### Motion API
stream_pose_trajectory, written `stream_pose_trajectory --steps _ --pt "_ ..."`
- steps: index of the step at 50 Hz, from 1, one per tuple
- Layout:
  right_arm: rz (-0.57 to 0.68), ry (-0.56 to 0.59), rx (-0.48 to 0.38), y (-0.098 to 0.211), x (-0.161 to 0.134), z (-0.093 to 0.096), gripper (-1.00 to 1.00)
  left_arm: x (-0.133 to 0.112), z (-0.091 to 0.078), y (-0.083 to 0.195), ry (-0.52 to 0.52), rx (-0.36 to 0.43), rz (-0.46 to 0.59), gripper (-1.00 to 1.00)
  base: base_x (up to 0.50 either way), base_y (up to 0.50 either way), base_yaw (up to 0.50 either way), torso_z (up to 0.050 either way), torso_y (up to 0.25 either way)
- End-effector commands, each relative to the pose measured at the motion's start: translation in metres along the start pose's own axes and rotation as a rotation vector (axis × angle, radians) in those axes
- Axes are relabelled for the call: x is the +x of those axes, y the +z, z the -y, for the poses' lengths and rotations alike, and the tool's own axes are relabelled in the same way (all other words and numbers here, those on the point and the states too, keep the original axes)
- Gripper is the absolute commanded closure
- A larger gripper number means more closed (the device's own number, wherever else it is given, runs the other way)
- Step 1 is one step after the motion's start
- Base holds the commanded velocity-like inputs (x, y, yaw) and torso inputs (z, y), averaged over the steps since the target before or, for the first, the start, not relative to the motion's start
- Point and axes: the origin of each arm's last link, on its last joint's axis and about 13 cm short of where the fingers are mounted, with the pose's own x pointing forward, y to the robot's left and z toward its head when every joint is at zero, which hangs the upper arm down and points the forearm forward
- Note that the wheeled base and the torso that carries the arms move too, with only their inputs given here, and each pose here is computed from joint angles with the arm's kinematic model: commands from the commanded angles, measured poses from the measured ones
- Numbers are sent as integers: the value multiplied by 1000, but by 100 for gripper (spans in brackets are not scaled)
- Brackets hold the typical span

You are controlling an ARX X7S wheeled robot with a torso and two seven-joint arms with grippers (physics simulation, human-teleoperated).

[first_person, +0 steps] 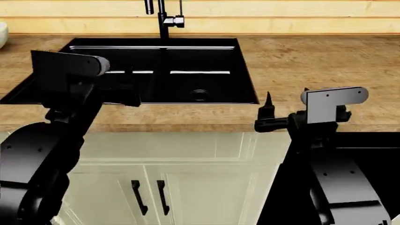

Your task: Stack the bowls in the sink.

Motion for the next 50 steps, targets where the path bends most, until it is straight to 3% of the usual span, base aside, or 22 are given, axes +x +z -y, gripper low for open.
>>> stream_pose_trajectory --steps 1,17,26,37,50 --pt "19 -32 -32 68 44 32 -100 39 -26 76 17 47 26 -100 0 0 0 50 0" --pt "-1 -68 -67 116 100 53 -100 91 -37 73 70 49 -36 -100 0 0 0 50 0" --pt "-9 -89 -62 135 126 61 -100 113 -43 66 101 53 -58 -100 0 0 0 0 0" --pt "-31 -97 -47 129 138 61 -100 119 -44 53 110 77 -84 -100 0 25 0 0 0" --pt "-49 -80 -31 117 136 55 -100 110 -50 53 129 83 -88 -100 0 500 0 0 0"
